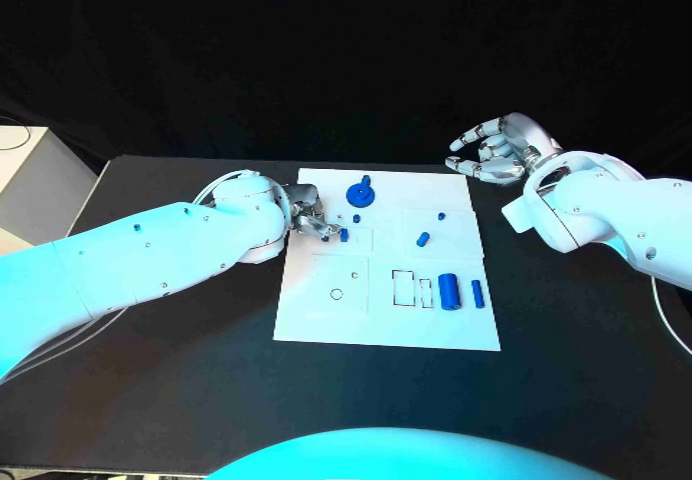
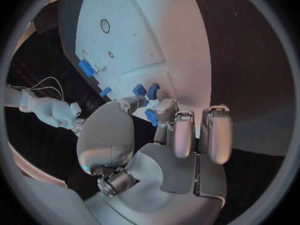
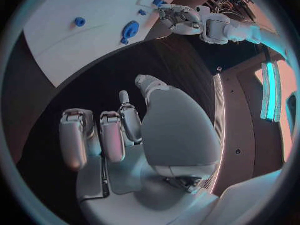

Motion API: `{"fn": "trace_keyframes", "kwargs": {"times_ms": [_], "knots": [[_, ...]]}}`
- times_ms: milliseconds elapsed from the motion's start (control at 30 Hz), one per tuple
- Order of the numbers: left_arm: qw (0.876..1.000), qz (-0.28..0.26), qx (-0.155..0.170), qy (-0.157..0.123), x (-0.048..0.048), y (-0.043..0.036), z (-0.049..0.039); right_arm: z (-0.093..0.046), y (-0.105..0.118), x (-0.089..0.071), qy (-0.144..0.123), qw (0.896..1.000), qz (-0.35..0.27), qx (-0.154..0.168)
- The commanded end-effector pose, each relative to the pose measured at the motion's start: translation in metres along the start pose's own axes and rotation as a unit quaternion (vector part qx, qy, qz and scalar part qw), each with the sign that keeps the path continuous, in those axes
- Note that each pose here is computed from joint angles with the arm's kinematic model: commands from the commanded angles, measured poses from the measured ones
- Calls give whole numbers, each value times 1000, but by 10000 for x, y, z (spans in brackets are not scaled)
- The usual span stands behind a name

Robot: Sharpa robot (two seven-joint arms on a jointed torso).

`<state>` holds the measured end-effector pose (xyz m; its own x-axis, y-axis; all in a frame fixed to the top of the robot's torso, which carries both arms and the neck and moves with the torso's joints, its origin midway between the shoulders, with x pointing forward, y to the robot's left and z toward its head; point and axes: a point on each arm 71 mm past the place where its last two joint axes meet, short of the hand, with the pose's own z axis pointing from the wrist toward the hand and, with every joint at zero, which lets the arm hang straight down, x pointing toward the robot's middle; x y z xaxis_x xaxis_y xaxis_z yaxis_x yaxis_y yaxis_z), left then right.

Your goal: Assemble the parts on the task board

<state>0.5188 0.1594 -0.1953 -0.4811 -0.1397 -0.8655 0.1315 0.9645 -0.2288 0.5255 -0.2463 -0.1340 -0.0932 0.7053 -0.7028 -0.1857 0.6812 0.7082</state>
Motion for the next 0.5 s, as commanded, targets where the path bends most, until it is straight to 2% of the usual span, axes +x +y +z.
{"fn": "trace_keyframes", "kwargs": {"times_ms": [33,500], "knots": [[1000,2,1,24,96,7,0,-3,13,11,3,1000,-8,-10],[1000,5,-1,26,94,36,-13,-5,6,17,3,1000,-11,-11]]}}
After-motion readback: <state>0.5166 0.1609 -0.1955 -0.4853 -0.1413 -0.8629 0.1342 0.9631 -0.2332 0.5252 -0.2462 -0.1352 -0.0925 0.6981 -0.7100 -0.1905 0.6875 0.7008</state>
